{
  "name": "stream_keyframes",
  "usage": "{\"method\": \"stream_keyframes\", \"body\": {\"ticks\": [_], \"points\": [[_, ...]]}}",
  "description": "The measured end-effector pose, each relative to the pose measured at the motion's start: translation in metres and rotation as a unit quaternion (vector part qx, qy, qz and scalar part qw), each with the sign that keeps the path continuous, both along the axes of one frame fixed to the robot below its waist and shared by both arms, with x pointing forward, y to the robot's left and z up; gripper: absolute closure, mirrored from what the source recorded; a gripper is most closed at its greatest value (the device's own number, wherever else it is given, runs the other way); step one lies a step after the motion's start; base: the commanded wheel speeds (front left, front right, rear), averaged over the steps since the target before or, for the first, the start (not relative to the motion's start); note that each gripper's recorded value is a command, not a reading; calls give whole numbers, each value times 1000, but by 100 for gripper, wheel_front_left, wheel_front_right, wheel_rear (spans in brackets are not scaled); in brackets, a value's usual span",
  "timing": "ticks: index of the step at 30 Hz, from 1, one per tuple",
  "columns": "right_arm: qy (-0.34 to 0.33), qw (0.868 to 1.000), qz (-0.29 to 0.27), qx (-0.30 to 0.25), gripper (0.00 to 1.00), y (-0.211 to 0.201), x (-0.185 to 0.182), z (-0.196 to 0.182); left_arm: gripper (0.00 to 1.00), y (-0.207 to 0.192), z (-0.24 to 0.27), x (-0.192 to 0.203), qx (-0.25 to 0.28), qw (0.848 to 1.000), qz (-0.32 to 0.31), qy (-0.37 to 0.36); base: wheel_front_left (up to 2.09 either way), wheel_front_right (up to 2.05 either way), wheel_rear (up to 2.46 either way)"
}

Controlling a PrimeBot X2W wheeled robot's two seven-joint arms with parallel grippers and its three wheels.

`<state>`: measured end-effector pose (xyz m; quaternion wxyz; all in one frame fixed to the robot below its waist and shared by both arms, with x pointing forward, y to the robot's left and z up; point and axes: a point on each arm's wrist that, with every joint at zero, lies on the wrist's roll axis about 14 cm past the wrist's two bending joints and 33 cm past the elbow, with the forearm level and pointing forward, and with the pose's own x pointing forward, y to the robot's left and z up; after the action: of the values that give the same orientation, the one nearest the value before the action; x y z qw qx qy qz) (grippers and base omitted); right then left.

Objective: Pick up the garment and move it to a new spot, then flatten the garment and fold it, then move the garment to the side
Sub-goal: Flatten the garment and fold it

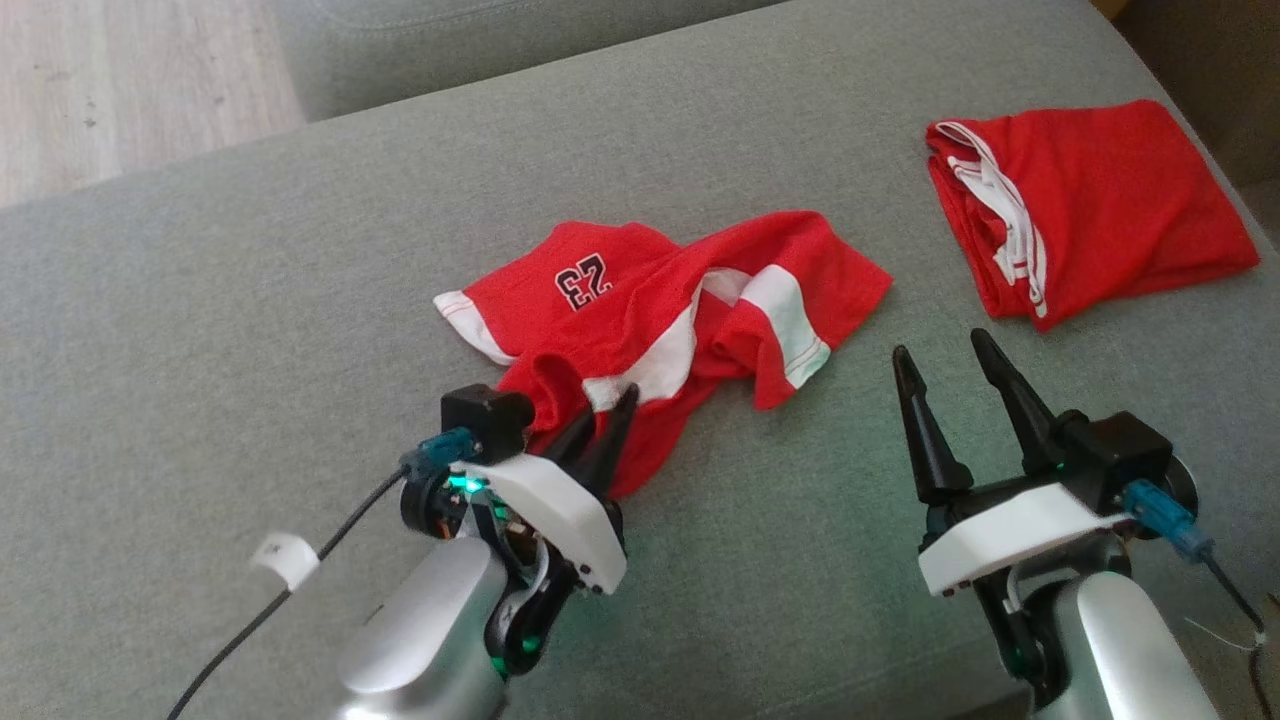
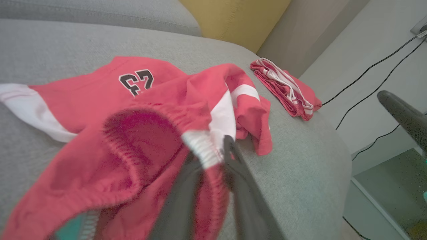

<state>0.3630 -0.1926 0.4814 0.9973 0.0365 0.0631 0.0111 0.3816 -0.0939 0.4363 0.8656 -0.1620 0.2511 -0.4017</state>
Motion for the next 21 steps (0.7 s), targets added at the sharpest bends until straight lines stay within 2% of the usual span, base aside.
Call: {"method": "stream_keyframes", "body": {"ticks": [4,10,15,16,17,21], "points": [[-5,1000,6,2,0,4,2,3,100,18,-2,7,38,998,13,-50,0,0,0],[-11,1000,22,6,0,15,9,6,100,100,-34,7,119,987,97,-52,0,0,0],[-13,999,43,9,0,29,16,8,100,135,-35,-4,121,981,145,-41,0,0,0],[-13,999,47,9,0,31,17,8,58,138,-31,-2,116,980,152,-47,0,0,0],[-13,999,51,9,0,34,18,9,0,141,-25,0,111,979,163,-53,0,0,0],[-20,998,59,10,0,39,19,15,0,144,-4,5,82,975,188,-80,0,0,0]]}}
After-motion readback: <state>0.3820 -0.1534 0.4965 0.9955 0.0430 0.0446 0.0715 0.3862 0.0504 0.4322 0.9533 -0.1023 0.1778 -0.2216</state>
